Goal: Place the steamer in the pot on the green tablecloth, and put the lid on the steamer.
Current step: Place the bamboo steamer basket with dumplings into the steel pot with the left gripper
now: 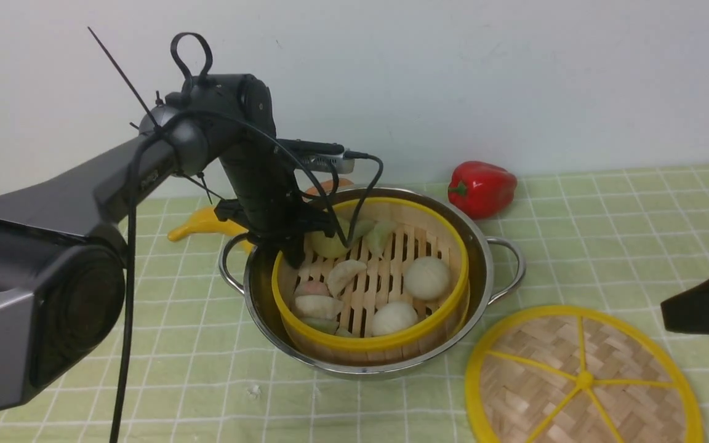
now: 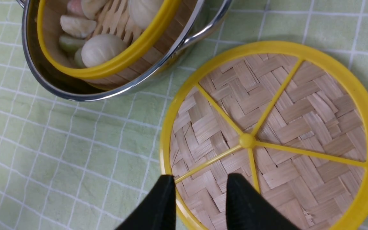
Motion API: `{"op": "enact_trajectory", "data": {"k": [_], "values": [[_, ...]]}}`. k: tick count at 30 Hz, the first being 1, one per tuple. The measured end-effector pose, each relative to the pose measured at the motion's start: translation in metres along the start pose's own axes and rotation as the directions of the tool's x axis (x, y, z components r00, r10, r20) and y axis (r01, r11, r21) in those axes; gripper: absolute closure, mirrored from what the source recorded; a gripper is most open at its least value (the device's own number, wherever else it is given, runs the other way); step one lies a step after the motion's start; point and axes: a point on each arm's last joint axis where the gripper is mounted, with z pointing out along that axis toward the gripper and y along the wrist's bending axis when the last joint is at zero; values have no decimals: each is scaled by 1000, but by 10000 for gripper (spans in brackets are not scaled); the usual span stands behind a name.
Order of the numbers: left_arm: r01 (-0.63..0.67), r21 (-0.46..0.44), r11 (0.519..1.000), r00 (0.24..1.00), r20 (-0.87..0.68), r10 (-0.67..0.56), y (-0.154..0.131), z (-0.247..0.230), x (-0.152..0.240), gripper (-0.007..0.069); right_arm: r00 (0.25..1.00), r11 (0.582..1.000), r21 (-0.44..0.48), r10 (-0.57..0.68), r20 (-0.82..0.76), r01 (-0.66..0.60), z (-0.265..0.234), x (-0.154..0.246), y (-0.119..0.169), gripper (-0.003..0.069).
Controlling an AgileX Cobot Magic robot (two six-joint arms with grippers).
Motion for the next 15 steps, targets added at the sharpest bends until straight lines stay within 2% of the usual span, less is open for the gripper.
{"op": "enact_trajectory", "data": {"k": [6,10,11,13,14,15], "values": [[-11,-20,1000,997,71,13,0,-21,-10,271,1000,1000,-1,0,-3,0,0,0,0,417],[-20,-45,999,976,215,30,-3,-76,-16,130,1000,1000,-3,-6,5,6,-2,-2,1,417],[-19,-47,999,973,230,29,-3,-84,-15,126,1000,1000,-4,-8,7,8,-2,-2,2,417],[-22,-58,998,942,333,40,-7,-134,-8,78,999,999,-18,-39,30,39,-5,-11,9,417],[-22,-61,998,936,348,42,-7,-142,-6,77,999,999,-20,-41,31,41,-5,-12,10,417],[-23,-65,998,915,401,48,-10,-169,1,67,997,996,-44,-71,39,72,-4,-18,18,417]]}}
